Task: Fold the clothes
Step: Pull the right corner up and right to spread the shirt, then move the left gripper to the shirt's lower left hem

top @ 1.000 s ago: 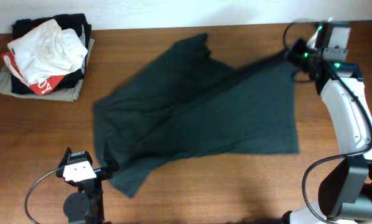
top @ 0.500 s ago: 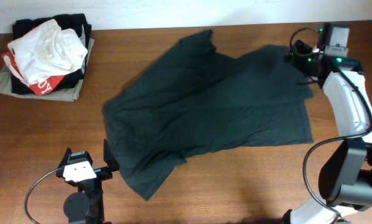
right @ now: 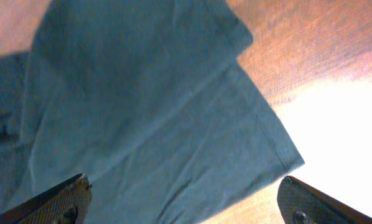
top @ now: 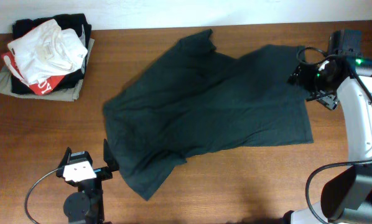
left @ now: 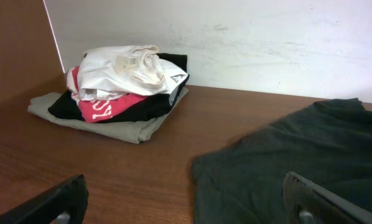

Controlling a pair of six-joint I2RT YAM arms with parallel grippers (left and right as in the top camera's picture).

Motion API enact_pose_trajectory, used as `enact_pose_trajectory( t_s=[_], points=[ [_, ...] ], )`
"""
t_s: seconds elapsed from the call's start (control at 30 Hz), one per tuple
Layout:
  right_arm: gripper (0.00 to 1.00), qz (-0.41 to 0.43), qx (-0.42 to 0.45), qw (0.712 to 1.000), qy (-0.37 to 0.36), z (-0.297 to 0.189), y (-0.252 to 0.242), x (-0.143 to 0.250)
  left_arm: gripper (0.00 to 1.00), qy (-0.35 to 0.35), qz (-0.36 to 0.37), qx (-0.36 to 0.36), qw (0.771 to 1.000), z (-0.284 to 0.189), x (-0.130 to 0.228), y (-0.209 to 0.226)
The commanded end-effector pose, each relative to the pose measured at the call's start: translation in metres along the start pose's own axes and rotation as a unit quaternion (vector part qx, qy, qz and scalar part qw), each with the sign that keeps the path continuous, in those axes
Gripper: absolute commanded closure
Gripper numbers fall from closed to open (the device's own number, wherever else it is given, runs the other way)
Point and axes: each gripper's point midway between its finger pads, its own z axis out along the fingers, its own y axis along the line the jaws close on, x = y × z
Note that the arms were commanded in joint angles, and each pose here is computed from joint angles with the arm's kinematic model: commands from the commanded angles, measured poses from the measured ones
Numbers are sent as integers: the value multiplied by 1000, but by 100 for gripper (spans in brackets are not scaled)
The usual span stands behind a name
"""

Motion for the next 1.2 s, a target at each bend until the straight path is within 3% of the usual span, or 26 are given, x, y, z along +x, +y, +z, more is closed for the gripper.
enact_pose_trajectory(
  t_s=[0.0,0.3,0.4,0.47,0.53,0.77,0.9,1.03,1.1,1.17],
  points=[
    [1,-2,1,1000,-1,-6,-1,1,1,0,8,-2,1000,0,2,1],
    [1,-2,0,1000,-1,-6,0,0,1,0,8,2,1000,0,2,-1],
    [1,-2,0,1000,-2,-6,0,0,1,-7,8,85,996,-2,-2,-30],
    [1,-2,0,1000,-1,-6,0,0,1,-26,12,202,979,-14,-11,-69],
    [1,-2,0,1000,-2,-6,0,0,1,-54,20,271,961,-27,-24,-91],
    [1,-2,0,1000,-1,-6,0,0,1,-101,-6,301,948,-44,-72,-99],
    [1,-2,0,1000,-1,-6,0,0,1,-49,-5,298,953,-46,-87,-100],
    [1,-2,0,1000,-1,-6,0,0,1,87,-18,260,961,-30,-82,-92],
    [1,-2,0,1000,-2,-6,0,0,1,159,-22,258,953,-18,-85,-93],
    [1,-2,0,1000,-2,-6,0,0,1,188,-33,278,941,-6,-95,-102]
  ],
)
